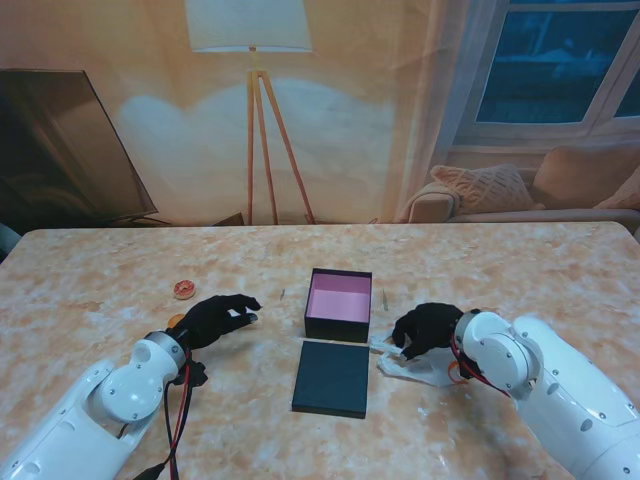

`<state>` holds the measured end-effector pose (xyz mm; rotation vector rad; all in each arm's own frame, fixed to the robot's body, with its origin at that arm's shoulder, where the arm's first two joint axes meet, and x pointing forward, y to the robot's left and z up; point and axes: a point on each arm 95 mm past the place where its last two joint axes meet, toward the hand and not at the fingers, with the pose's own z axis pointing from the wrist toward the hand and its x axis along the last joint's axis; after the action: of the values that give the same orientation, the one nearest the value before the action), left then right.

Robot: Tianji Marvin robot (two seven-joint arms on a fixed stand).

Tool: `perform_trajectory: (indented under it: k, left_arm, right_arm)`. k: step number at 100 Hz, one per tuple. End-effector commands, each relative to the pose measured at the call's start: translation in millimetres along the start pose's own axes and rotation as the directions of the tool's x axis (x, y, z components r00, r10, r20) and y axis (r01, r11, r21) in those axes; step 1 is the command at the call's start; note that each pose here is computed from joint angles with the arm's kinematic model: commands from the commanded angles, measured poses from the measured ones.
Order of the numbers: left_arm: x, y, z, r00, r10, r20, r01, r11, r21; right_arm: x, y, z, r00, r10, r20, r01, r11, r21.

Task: Pack mini donuts into a plastic bag, tie the opening and put the bag into the gift box

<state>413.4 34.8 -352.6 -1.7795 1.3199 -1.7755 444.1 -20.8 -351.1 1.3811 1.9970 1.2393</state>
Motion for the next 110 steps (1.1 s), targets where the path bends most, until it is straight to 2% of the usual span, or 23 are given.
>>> perform_trajectory:
  k: [1, 26, 72, 110]
  left_arm:
    - [1.8, 2.0, -0.1, 1.000, -0.004, 0.000, 0.004, 1.000, -0.013]
    - [1.7, 1.9, -0.5, 1.000, 0.002, -0.001, -0.002, 1.000, -0.011]
    - [1.2, 1.7, -1.2, 1.000, 0.010, 0.001, -0.010, 1.000, -0.008]
    - [1.6, 1.7, -1.4, 1.000, 0.005, 0.000, -0.005, 1.000, -0.011]
  right_arm:
    - [2.5, -6.0, 1.2, 1.000, -0.009, -0.012, 0.009, 0.999, 0.032]
    - [3.4, -9.9, 4.7, 0.999, -0.035, -0.011, 0.036, 0.998, 0.060]
    - [6.7, -12.6, 9.9, 0.999, 0.036, -0.016, -0.035, 0.997, 0.074]
    - [5.3, -12.5, 9.2, 0.996, 0.089, -0.027, -0.089, 0.996, 0.023]
